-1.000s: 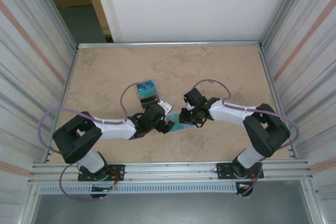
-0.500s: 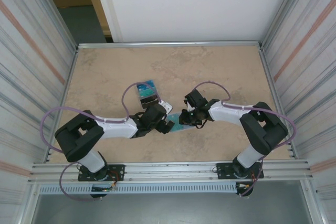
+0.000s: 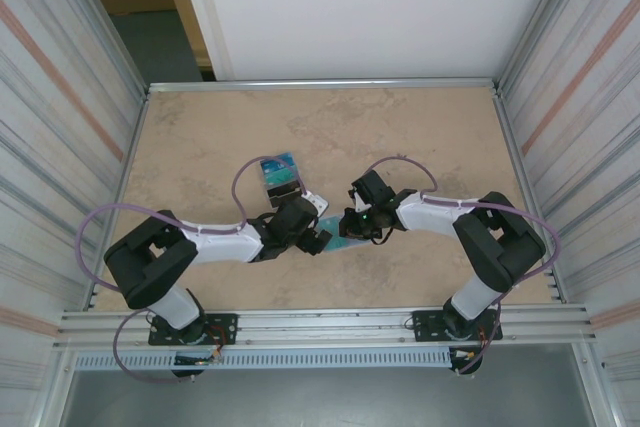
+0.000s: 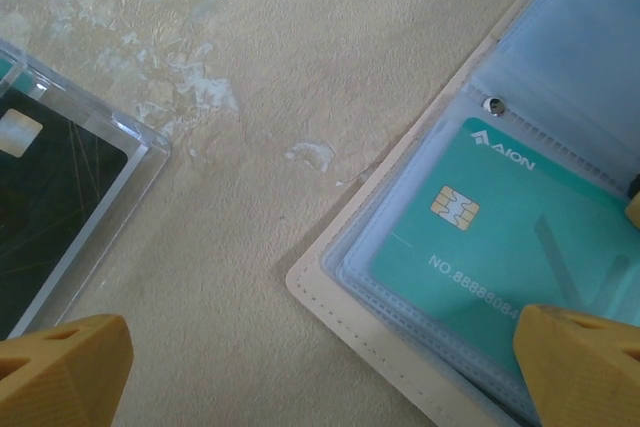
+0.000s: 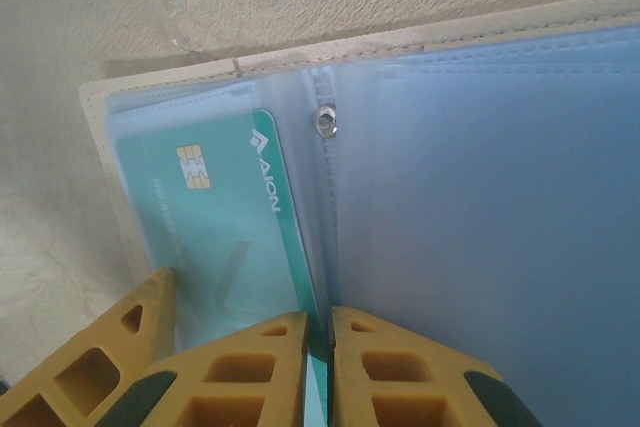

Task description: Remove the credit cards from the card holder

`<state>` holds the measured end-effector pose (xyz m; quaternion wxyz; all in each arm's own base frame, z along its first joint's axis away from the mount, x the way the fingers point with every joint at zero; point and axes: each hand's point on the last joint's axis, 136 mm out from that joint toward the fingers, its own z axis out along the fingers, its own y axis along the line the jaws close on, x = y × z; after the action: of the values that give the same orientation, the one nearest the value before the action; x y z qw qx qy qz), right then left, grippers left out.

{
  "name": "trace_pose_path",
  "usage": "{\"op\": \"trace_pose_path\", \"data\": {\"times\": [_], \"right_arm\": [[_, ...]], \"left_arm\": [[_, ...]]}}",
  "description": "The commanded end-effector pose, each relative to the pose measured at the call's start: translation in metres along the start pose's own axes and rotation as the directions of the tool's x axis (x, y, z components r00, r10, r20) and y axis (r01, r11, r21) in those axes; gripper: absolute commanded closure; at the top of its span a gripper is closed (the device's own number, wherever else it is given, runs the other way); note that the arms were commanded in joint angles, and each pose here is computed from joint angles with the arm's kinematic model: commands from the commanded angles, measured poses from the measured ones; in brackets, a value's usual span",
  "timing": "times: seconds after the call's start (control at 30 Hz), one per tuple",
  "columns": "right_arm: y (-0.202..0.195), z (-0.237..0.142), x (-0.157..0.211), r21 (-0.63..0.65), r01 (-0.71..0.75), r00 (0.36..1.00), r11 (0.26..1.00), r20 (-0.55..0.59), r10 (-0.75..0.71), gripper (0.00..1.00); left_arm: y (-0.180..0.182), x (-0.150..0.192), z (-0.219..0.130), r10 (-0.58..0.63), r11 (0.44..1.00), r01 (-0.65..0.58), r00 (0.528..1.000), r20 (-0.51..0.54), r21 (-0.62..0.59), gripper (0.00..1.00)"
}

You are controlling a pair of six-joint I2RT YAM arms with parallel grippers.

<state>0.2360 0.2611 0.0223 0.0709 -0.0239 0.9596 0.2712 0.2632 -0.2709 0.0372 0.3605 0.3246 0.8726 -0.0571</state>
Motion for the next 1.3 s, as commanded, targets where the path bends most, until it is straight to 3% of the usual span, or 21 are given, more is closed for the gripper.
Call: {"op": "trace_pose_path", "data": {"times": [0.0,0.3,0.7,1.27], "right_arm": [[0.005,-0.002,0.005,-0.036,-0.018,1.0,0.999,-0.017,0.017,0.87],[0.001,-0.026,-0.002,0.045,0.006,0.999,0.999,0.05,-0.008,0.85],[0.026,0.001,0.0,0.008,0.058,0.998,0.998,-0.009,-0.058,0.85],[0.014,0.009,-0.005,0.008,0.026,1.0,1.0,-0.017,-0.026,0.84]], "left_arm": [[0.006,0.023,-0.001,0.027,0.999,-0.03,0.996,-0.089,-0.037,0.01],[0.014,0.024,-0.007,0.075,0.995,-0.079,0.994,-0.075,-0.062,0.01],[0.011,0.015,-0.01,0.129,0.991,-0.13,0.991,-0.04,-0.018,0.01],[0.013,0.016,-0.007,0.134,0.99,-0.136,0.99,-0.048,-0.026,0.01]]}}
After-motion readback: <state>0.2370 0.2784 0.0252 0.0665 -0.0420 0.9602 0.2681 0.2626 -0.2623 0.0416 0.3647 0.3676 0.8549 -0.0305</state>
